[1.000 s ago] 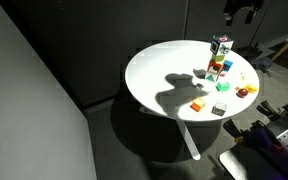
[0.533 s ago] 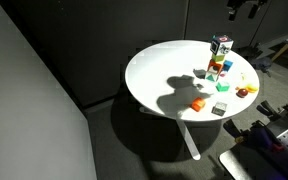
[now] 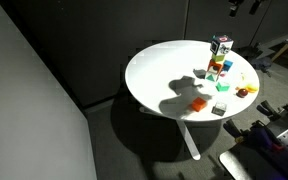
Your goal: Add the black and white toy to the stack
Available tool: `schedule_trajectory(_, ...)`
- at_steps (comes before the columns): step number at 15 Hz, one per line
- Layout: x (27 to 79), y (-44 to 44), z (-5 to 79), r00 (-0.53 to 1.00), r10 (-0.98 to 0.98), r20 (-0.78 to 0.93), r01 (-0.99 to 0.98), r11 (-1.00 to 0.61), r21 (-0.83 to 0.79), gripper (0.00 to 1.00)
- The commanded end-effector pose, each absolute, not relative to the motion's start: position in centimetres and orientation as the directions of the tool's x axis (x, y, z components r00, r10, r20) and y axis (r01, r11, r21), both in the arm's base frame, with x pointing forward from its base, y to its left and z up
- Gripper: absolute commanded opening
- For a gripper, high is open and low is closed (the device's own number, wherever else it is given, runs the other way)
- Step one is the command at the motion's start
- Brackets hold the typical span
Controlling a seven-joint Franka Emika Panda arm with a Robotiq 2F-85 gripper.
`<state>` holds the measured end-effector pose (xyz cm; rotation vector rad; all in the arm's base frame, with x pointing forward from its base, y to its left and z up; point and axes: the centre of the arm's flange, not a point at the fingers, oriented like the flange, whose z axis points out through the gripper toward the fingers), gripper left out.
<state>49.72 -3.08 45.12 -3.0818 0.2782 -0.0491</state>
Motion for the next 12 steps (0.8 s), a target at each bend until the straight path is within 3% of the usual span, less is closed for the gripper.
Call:
schedule_trajectory(1,49.62,-3.07,45.12,0.983,-0.179,0.034,-0.177,-0.983,-0.048,1.0)
schedule_trajectory(12,49.42,-3.02,45.16,0.983,-0.177,0.039,-0.176,-0.983,-0.047,1.0)
